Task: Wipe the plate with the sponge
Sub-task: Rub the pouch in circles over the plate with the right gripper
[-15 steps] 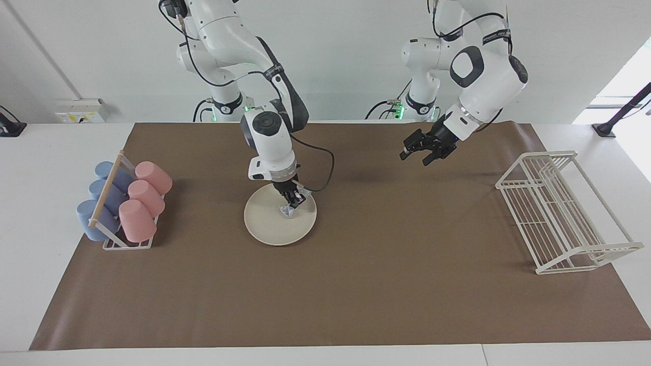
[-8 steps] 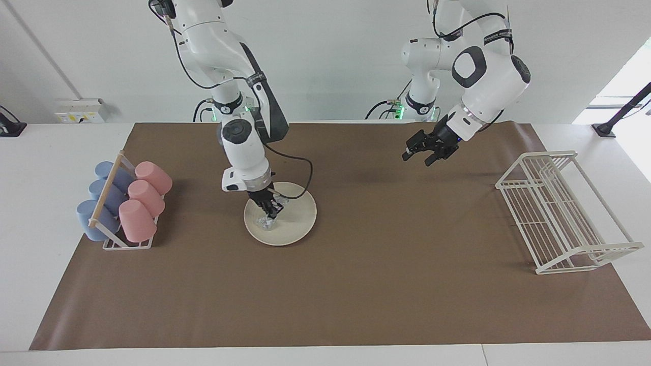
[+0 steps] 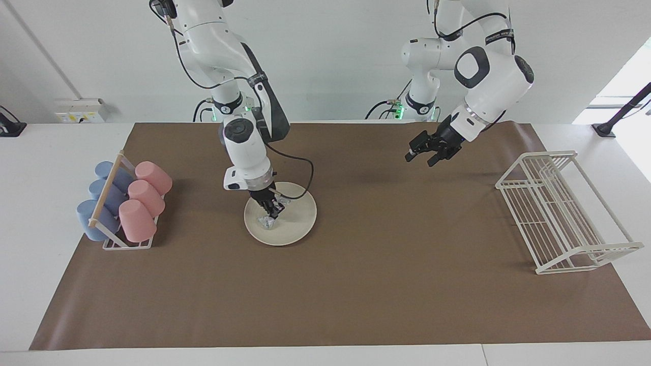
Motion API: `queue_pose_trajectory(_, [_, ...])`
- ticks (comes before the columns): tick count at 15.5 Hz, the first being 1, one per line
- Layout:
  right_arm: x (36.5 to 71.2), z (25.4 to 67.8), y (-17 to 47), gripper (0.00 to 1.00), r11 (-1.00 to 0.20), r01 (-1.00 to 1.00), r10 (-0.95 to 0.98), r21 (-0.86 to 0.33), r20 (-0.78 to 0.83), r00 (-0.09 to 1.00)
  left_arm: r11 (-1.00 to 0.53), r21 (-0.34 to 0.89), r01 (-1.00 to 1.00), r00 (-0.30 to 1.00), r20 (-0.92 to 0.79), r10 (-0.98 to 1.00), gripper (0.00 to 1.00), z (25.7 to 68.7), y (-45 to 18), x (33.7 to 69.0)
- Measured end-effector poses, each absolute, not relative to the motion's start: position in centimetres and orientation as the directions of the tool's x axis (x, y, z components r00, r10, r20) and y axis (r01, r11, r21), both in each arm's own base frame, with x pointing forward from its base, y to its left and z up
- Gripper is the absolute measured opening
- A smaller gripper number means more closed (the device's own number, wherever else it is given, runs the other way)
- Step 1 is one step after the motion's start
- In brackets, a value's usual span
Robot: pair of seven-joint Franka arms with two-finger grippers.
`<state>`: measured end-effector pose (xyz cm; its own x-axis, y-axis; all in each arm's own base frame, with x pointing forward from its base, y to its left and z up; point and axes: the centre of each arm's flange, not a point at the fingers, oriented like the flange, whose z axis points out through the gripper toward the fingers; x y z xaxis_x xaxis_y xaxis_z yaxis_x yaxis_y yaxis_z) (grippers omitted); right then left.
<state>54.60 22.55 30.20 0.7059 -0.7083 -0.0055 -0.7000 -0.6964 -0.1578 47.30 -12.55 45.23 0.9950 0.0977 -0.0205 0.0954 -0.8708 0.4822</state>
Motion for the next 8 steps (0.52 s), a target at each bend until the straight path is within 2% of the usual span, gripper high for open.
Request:
queue_pose_trajectory(4, [52.3,30.0,27.2,0.1,-0.646,-0.746,-0.753,-0.161,-0.028,0.657,-0.869,0.481,0.114,0.993,-0.031,0.113,1.0,45.2,-12.7,47.3])
queue_pose_trajectory(8, [52.1,30.1,27.6,0.1,-0.63,-0.76,-0.766,-0.16,-0.033,0.642,-0.869,0.48,0.117,0.993,-0.034,0.115,1.0,45.2,-13.0,47.2])
